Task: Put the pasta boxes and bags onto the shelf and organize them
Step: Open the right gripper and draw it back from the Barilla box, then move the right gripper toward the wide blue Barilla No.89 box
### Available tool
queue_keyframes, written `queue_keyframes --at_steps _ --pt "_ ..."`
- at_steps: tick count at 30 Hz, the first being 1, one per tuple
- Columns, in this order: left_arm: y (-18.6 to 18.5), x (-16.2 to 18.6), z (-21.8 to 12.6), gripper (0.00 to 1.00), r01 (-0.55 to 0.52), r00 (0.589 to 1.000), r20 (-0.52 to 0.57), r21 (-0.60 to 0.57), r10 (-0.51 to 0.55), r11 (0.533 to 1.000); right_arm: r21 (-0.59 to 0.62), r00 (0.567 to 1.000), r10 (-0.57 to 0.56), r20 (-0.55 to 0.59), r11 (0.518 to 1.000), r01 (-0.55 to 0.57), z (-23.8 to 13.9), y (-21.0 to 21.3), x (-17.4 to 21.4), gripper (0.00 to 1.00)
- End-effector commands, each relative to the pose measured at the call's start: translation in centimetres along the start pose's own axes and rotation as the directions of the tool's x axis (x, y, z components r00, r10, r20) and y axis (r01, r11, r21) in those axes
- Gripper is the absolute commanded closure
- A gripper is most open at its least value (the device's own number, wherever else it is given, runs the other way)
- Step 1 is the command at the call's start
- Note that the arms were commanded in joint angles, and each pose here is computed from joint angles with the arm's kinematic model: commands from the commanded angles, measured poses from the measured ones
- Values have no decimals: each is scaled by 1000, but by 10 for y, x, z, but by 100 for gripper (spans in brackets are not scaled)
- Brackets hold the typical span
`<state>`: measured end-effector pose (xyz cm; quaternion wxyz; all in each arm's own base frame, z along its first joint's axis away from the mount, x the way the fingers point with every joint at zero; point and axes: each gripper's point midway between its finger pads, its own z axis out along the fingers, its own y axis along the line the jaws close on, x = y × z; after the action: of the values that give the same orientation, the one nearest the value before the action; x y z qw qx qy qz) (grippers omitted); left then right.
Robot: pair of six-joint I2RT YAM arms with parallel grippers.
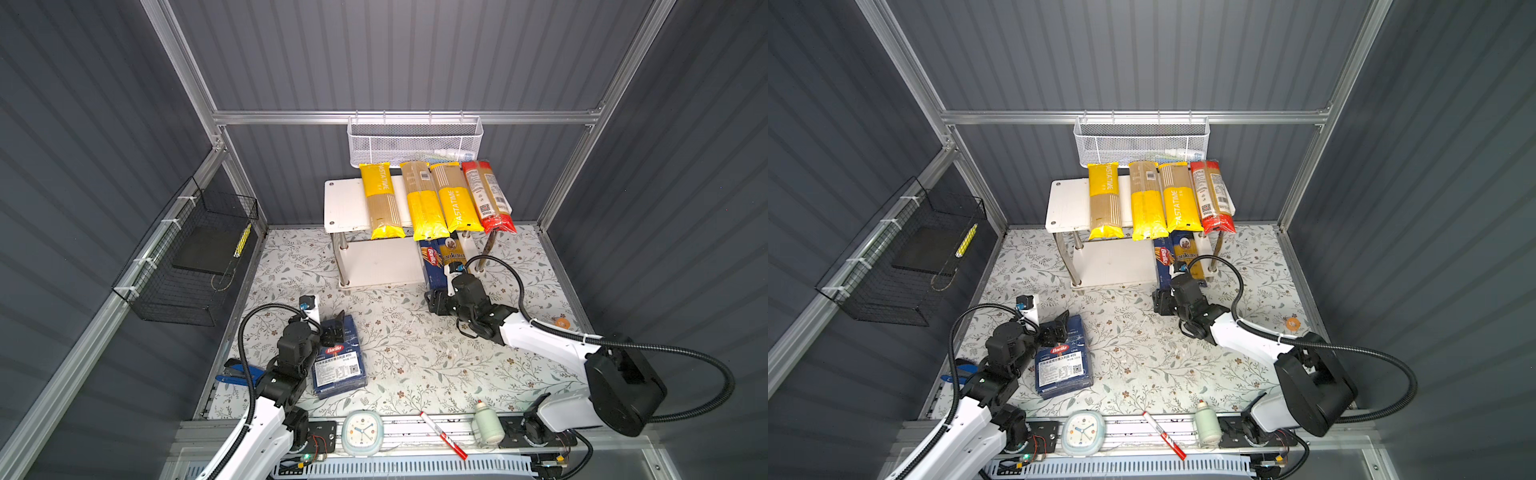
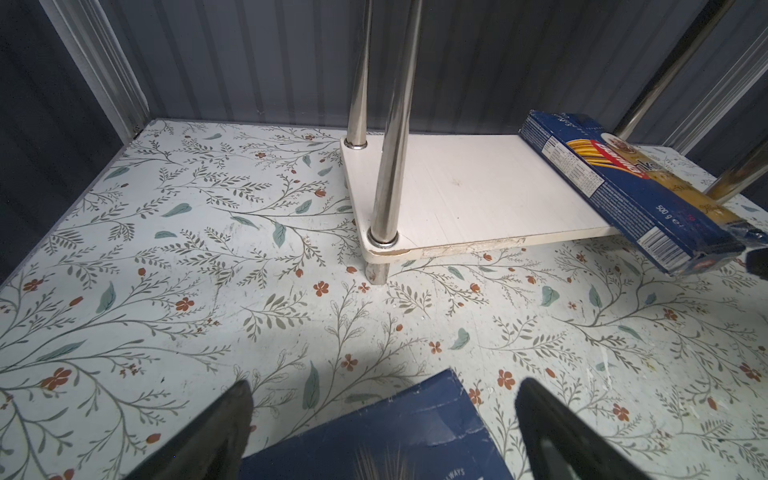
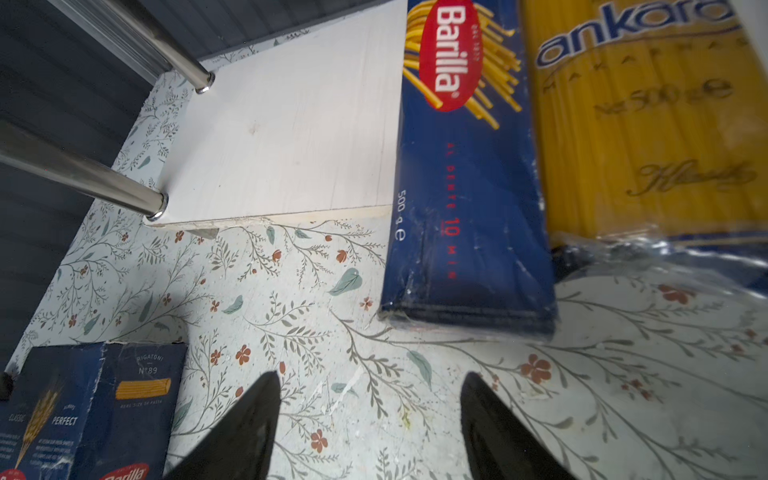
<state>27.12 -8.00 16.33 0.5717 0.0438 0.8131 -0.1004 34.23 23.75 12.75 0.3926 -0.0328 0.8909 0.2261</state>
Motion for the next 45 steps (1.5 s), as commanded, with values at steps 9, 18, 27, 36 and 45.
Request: queue_keyframes --at_steps 9,18,27,36,45 --pt "3 6 1 1 -2 1000 -16 -12 2 1000 -47 999 32 -27 998 -33 13 11 -10 29" --pt "3 6 1 1 0 1000 -15 -15 0 1000 -43 999 38 -29 998 -39 22 3 -18 27" --pt "2 6 1 1 -2 1000 -16 -11 2 1000 -129 999 -43 11 991 44 0 20 -31 26" --pt "3 6 1 1 -1 1000 -17 -15 1 1000 -279 971 -218 98 931 237 -59 65 -22 25" --pt "17 -13 -22 1 217 969 -91 -139 -231 966 -428 980 -196 31 884 190 -86 113 19 24"
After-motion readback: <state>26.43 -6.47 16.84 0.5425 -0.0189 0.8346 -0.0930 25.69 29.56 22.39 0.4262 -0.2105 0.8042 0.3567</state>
